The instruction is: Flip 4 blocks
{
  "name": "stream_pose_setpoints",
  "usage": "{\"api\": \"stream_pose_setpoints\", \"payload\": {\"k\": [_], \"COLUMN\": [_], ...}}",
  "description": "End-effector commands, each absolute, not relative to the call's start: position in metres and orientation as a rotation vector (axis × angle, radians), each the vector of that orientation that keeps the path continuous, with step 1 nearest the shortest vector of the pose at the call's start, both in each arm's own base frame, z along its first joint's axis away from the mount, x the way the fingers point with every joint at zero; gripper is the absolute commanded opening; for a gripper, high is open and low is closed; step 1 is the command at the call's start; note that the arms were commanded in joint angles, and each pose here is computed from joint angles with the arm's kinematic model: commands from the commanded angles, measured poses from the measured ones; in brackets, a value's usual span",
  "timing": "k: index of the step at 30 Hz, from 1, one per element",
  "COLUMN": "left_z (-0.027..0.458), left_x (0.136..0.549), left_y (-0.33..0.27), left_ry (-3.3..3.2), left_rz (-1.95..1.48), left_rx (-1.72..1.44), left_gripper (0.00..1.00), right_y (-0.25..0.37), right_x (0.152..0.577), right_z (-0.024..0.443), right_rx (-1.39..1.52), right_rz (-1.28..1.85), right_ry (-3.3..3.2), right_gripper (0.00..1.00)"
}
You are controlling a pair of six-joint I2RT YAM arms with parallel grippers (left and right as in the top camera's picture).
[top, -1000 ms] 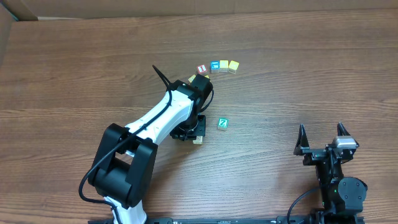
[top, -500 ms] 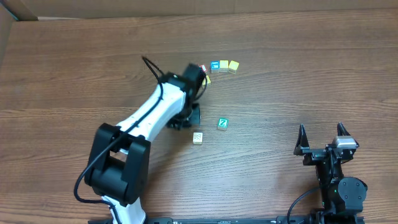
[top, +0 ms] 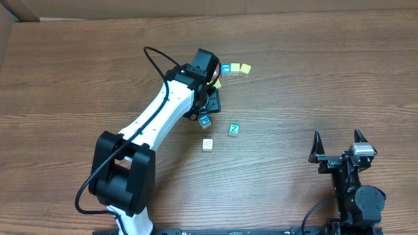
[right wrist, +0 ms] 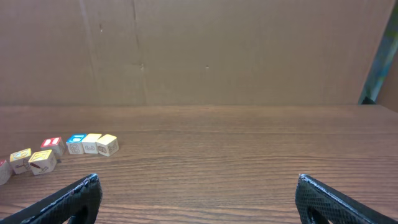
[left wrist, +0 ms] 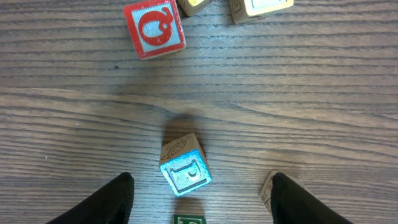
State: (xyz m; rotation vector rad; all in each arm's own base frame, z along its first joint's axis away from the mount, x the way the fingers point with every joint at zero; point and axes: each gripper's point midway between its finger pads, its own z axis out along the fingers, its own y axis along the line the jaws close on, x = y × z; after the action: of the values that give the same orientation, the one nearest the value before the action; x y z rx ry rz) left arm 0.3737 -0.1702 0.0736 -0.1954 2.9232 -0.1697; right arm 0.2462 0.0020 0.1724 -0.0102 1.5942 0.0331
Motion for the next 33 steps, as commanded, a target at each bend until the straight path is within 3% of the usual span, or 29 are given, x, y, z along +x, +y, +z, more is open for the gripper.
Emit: {"api": "stream_pose_setpoints", "payload": {"k": [1, 33], "left_z": [0.080, 0.049], "left_x": [0.378, 0.396], "left_y": [-0.172, -0.182], "left_ry": [2.895, 2.873], "left_rz": [-0.171, -0.165], "left_rx": [-0.222, -0.248], "left_gripper": [0.64, 0.66], "right_y": [0.003, 0.003], "right_x": [0.246, 0.246], "right_z": [0.170, 0.170], "right_rx": [-0.018, -0.018], "right_rz": [0.035, 0.035], "right_ry": [1.591, 1.591], "right_gripper": [1.00, 1.00]}}
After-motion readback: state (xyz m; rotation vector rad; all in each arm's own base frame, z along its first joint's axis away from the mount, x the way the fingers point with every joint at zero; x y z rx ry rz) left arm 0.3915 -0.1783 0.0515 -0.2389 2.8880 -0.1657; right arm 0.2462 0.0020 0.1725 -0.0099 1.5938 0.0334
